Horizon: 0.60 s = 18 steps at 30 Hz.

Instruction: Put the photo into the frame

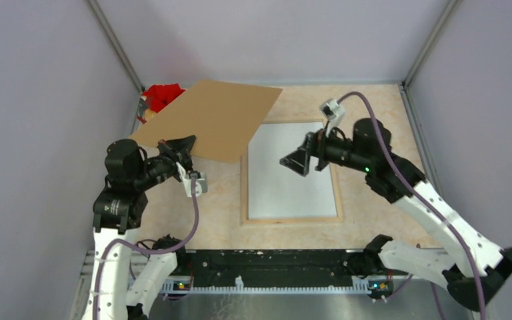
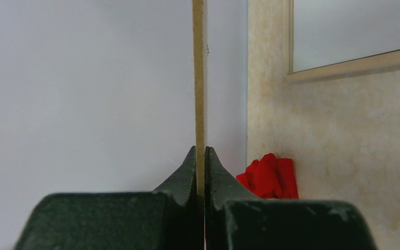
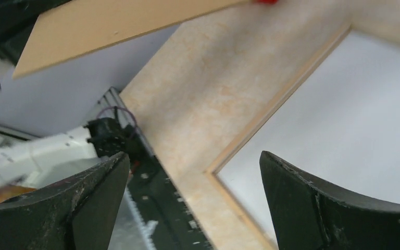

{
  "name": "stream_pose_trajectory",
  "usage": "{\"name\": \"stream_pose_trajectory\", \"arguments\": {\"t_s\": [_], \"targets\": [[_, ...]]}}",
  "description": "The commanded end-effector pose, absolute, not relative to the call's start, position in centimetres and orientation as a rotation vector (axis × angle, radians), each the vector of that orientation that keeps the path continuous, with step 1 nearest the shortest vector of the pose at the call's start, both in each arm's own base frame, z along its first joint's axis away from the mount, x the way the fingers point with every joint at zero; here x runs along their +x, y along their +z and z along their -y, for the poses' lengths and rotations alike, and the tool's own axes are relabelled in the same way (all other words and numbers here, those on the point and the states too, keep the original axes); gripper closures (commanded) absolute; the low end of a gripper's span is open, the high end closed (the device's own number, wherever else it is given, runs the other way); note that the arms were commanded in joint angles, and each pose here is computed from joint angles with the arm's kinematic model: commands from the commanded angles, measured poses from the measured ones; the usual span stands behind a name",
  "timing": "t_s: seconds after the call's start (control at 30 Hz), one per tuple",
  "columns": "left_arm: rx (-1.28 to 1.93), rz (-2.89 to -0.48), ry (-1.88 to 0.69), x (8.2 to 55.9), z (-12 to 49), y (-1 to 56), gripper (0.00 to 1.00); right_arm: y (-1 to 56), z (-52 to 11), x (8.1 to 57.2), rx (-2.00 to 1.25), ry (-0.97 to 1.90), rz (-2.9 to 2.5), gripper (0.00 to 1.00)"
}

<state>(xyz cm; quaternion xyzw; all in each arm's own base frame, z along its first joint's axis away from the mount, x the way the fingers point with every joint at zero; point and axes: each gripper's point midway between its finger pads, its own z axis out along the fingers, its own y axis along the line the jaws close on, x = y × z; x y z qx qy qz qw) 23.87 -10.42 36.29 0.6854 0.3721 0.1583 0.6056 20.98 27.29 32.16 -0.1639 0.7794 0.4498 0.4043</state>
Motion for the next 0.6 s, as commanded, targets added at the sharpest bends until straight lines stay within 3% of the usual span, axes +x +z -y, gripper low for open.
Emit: {"name": "stream_pose_trajectory", "arguments": {"t_s": [0.0,0.17,0.57], "targets": [[1.563,-0.685,0.458,22.0,11.0,41.7,1.00,34.7,-23.7,18.8,-0.819,0.854,-1.536,0.04],[1.637,-0.689,0.419,20.4,11.2,41.1,1.00,37.3,-22.8,18.0,-0.956,0.660,-1.088,0.01],[1.696,-0.633,0.377,18.2,11.9,40.6,1.00,37.2,-30.2,17.9,-1.319,0.632,-0.973,0.02]]}}
